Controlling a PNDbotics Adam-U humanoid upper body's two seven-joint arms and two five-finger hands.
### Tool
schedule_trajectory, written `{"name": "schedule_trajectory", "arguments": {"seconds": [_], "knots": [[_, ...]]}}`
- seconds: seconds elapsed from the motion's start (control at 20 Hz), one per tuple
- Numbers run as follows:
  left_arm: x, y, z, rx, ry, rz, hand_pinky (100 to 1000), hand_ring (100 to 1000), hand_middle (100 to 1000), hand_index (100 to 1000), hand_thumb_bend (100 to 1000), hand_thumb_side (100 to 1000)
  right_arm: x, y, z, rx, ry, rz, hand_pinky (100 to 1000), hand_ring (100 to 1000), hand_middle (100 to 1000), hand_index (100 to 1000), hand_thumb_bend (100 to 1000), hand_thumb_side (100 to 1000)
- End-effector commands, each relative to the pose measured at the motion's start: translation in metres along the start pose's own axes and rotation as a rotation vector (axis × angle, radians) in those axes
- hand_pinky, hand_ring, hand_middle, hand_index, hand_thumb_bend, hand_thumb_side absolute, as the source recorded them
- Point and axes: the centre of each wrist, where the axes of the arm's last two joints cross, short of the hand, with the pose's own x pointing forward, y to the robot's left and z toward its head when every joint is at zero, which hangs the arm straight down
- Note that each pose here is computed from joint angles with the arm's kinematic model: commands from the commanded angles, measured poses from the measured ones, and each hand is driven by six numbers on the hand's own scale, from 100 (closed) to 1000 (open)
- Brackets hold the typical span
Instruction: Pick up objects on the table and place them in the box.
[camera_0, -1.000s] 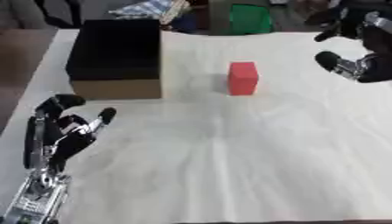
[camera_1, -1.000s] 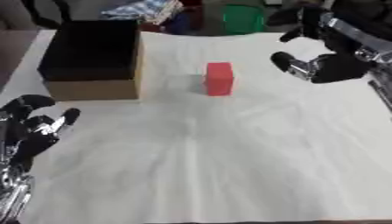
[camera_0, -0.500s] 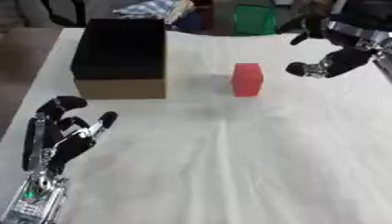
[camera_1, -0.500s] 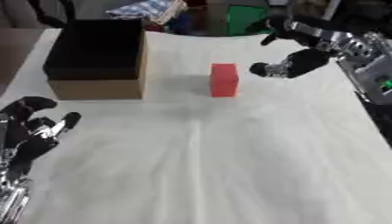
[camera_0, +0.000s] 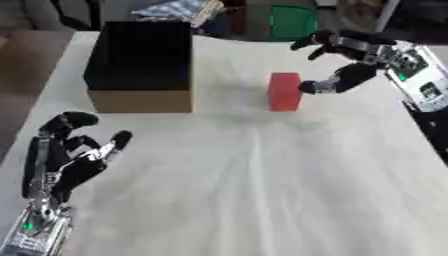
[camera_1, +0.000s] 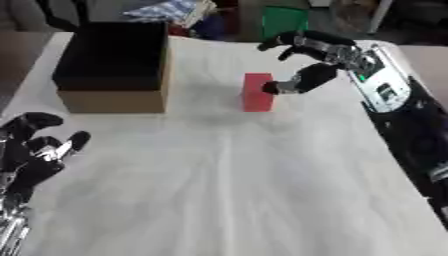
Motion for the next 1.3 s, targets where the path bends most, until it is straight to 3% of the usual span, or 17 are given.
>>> {"name": "schedule_trajectory", "arguments": {"seconds": [0.05, 0.4, 1.3], "knots": [[0.006, 0.001, -0.005, -0.014, -0.026, -0.006, 378, 679, 551, 522, 817, 207, -0.002, -0.008, -0.004, -0.012, 0.020, 0.038, 851, 1000, 891, 910, 512, 409], [0.007, 0.000, -0.005, -0.023, -0.028, -0.003, 380, 680, 552, 523, 818, 210, -0.012, 0.005, -0.015, 0.007, 0.076, 0.073, 891, 1000, 916, 917, 585, 394], [0.009, -0.001, -0.006, -0.032, -0.033, -0.002, 380, 675, 549, 523, 818, 215, -0.033, 0.027, -0.015, 0.015, 0.177, 0.107, 903, 1000, 920, 921, 616, 408]]}}
